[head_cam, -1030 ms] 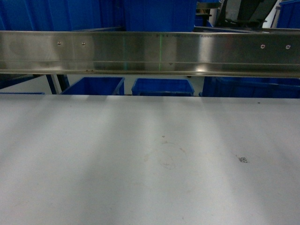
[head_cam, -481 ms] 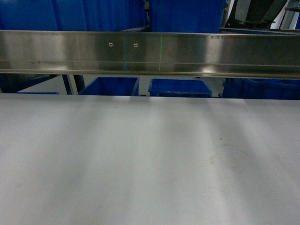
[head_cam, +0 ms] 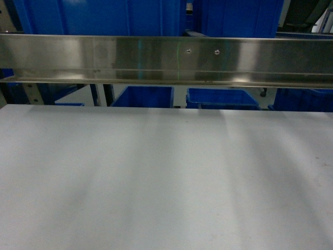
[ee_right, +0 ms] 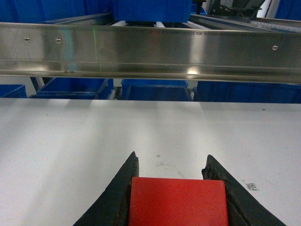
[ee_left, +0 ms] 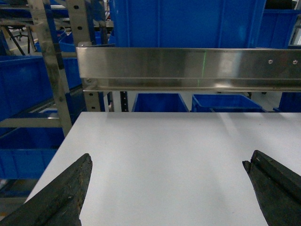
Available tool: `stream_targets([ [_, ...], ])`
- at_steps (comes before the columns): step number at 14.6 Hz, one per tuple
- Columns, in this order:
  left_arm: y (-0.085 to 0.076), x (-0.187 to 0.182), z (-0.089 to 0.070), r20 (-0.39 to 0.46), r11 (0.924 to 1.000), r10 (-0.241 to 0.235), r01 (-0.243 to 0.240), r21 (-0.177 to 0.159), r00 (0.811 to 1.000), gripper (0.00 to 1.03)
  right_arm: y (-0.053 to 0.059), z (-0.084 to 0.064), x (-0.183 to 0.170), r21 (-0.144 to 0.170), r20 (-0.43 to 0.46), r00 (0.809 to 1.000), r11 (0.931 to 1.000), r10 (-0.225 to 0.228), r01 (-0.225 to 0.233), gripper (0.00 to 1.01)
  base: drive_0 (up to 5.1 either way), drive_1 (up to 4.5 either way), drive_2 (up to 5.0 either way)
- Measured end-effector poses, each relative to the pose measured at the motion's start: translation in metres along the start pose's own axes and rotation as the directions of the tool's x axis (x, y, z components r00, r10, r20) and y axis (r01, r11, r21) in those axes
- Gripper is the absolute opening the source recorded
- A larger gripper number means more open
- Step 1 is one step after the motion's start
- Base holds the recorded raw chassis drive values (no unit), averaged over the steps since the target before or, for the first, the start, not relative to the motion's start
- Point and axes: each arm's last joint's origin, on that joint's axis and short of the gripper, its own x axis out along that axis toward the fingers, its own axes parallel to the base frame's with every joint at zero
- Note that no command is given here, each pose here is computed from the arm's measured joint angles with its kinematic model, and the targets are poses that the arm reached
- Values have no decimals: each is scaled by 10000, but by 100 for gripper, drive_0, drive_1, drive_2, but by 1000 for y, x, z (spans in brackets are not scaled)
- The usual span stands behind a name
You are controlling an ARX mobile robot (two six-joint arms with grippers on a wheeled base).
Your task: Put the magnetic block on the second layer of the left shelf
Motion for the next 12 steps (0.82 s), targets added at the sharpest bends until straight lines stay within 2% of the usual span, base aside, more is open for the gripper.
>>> stream_targets([
  [12,0,0,0,-4,10000,4,-4,0,10000,98,0,0,0,1,11,10000,10000,4,-4,34,-499,240,240],
])
